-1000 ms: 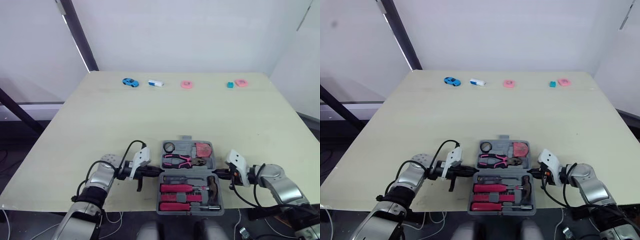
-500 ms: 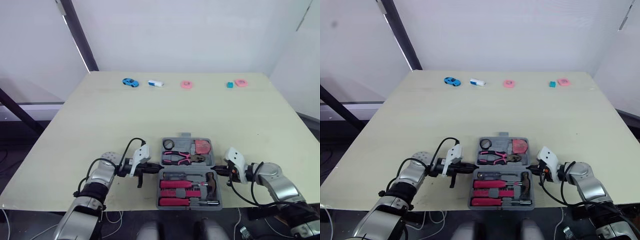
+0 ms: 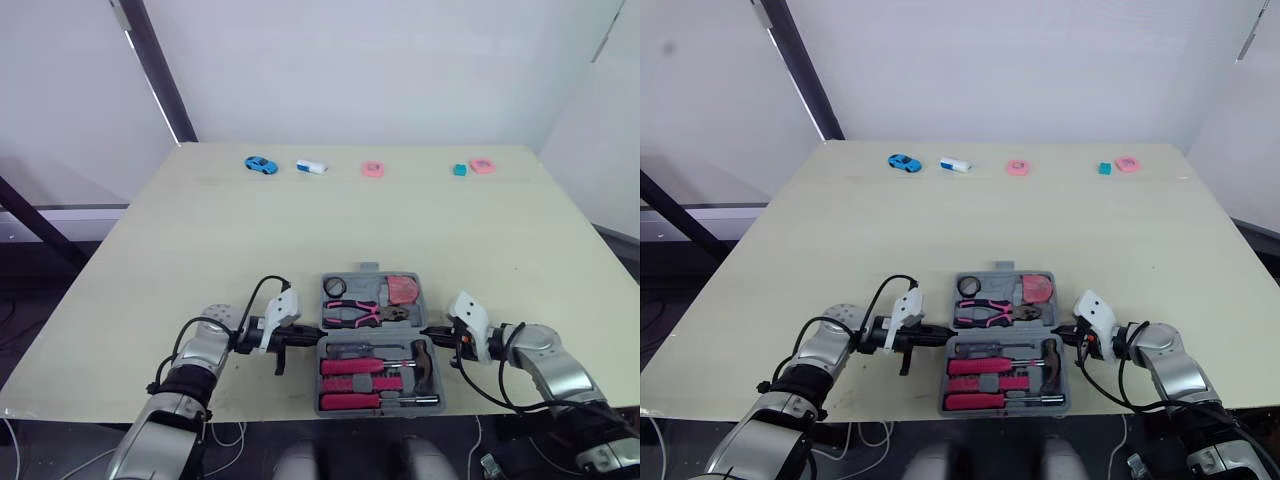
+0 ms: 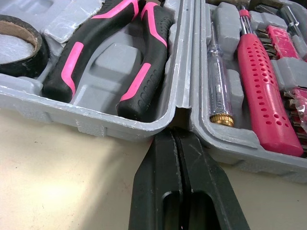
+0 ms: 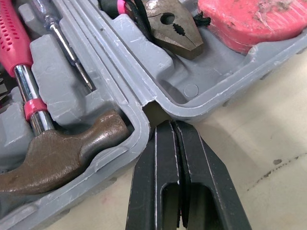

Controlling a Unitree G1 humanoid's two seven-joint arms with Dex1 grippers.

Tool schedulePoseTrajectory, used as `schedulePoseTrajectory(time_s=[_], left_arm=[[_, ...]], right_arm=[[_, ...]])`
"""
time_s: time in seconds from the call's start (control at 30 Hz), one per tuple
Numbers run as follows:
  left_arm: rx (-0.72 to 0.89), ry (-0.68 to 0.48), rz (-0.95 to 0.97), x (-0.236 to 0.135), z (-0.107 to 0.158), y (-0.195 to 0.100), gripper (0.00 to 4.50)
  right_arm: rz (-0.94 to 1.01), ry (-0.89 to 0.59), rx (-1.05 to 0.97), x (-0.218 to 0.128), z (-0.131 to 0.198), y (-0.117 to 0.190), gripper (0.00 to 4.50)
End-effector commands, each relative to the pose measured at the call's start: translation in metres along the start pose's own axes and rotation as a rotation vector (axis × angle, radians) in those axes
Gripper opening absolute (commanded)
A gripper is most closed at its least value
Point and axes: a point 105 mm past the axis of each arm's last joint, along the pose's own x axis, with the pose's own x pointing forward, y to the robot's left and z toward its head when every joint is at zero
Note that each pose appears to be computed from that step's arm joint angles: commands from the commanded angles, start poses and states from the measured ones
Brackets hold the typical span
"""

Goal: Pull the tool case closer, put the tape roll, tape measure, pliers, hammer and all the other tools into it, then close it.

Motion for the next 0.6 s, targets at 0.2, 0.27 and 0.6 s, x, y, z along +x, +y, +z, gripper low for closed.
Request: schedulePoseTrajectory(time_s=[0.2,0.27,0.6], left_arm=[[0.024,-0.014,0.030,0.0020,0.0071,0.0068,0.00],[0.026,-0.014,0.037,0.0005,0.0078,0.0088,0.00],[0.027,-0.006,0.043,-0.0026,0.0067,0.0121,0.00]], right_arm=[[0.037,-0.082,-0.063,0.0058,0.0245,0.0058,0.04],[0.047,-0.084,-0.058,0.0070,0.0250,0.0081,0.04],[0.053,-0.078,-0.055,0.0090,0.0238,0.0090,0.04]])
